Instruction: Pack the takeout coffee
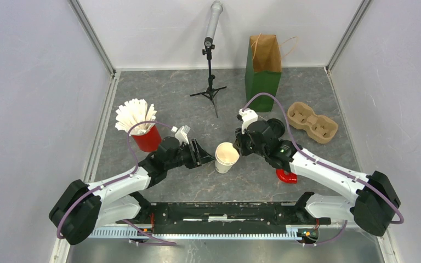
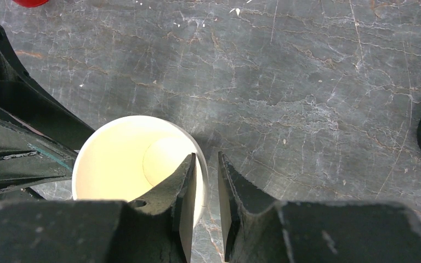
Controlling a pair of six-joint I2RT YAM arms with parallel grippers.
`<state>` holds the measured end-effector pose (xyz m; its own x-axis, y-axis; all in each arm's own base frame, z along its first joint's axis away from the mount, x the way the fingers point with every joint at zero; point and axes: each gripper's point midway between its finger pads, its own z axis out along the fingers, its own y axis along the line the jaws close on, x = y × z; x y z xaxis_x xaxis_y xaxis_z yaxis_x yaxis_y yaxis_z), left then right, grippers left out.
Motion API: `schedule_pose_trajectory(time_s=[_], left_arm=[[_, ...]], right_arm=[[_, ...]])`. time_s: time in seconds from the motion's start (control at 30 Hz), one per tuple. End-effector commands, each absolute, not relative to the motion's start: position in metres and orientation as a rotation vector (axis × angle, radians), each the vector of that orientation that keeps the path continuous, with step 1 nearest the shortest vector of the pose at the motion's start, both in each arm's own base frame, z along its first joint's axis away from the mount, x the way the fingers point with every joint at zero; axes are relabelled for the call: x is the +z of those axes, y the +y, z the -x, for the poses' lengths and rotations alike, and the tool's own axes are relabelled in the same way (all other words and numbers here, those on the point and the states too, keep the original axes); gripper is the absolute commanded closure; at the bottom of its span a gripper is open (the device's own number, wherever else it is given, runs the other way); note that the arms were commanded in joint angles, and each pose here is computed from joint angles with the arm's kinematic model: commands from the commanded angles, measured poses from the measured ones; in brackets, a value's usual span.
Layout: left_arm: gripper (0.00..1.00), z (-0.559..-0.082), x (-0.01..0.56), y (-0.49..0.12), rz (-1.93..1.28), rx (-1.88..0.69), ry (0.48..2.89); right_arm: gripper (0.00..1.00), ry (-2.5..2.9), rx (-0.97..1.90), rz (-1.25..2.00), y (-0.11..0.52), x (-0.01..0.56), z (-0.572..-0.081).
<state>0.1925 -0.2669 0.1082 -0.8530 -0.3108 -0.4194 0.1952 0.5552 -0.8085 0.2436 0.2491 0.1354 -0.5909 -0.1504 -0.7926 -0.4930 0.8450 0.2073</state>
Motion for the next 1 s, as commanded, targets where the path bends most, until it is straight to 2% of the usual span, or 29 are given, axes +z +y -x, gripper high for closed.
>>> schedule_pose_trajectory(time_s=[0.0,0.43,0.53,0.67,0.97], left_arm=[[0.43,-0.195,0.122,-0.271,0.096,-1.311,2.202],[0.43,-0.194,0.122,-0.272,0.094,-1.312,2.204],[0.43,-0.194,0.122,-0.272,0.093,-1.312,2.204],[0.43,-0.194,0.124,-0.271,0.11,-1.317,2.197],[0.38,-0.193,0.136,-0.265,0.155,-1.341,2.141]], right_arm=[[0.74,2.121,0.521,0.464,0.256,0.159,-0.252],[0.74,2.133,0.489,0.504,0.26,0.153,-0.25],[0.83,2.132,0.483,0.506,0.259,0.153,-0.251],[0.99,2.111,0.504,0.504,0.261,0.157,-0.25],[1.0,2.1,0.561,0.487,0.265,0.159,-0.246]])
